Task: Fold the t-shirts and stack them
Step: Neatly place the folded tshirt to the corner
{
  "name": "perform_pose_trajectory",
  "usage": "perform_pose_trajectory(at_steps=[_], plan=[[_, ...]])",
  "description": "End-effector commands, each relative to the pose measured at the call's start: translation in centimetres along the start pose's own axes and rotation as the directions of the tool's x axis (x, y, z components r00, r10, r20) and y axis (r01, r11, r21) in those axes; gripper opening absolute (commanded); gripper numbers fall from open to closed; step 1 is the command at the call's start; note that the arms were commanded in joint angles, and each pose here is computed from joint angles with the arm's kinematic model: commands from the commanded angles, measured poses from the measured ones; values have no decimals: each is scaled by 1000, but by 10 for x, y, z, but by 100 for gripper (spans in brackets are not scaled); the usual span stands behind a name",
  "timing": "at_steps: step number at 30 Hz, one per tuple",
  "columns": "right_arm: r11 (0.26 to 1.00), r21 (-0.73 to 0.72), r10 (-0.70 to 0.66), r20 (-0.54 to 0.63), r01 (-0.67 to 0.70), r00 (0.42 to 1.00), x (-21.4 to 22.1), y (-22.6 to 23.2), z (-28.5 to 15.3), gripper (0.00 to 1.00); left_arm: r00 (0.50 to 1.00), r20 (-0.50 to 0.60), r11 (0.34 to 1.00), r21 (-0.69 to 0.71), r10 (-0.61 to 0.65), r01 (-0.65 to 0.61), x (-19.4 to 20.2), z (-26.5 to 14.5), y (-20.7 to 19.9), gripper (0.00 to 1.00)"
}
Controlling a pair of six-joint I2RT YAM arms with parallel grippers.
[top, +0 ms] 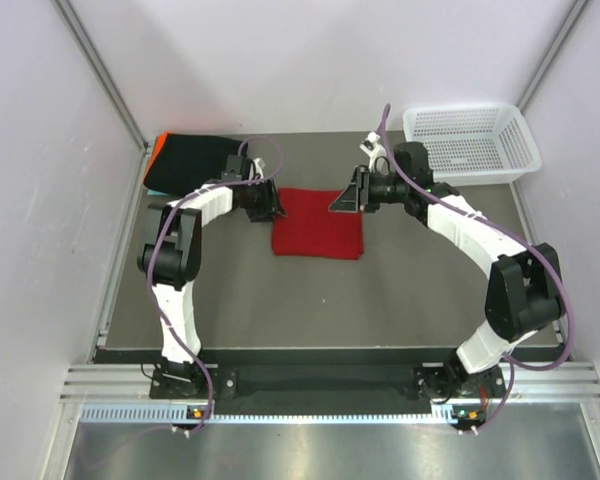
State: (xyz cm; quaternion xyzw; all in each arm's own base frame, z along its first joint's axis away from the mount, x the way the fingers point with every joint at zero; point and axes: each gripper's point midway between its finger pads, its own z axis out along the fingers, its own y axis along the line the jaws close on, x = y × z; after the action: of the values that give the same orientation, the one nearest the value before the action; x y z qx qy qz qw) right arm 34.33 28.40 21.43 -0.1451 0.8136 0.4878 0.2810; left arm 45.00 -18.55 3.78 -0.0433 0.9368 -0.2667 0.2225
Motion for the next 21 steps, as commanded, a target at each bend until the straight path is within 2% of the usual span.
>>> perform_pose_trajectory(at_steps=[1,6,12,13,15,21], plan=[[999,8,-36,30,36,999,-4,6,-8,28,999,40,998,46,36,-38,-11,16,-2,54],[999,2,-37,25,37,999,-3,7,-8,28,1000,6,998,56,0,0,-2,33,4,44],[1000,-1,-25,20,25,999,0,2,-4,28,1000,-3,998,55,-22,22,2,35,4,18],[1000,-3,-23,20,23,1000,0,2,-4,28,1000,4,998,55,-18,18,-1,34,3,10],[1000,-12,-15,16,15,1000,2,1,-1,28,1000,28,998,56,1,-2,-11,24,-4,1],[1000,-18,-16,19,16,1000,2,1,-1,28,991,105,997,-24,78,-76,-52,-24,-23,0]])
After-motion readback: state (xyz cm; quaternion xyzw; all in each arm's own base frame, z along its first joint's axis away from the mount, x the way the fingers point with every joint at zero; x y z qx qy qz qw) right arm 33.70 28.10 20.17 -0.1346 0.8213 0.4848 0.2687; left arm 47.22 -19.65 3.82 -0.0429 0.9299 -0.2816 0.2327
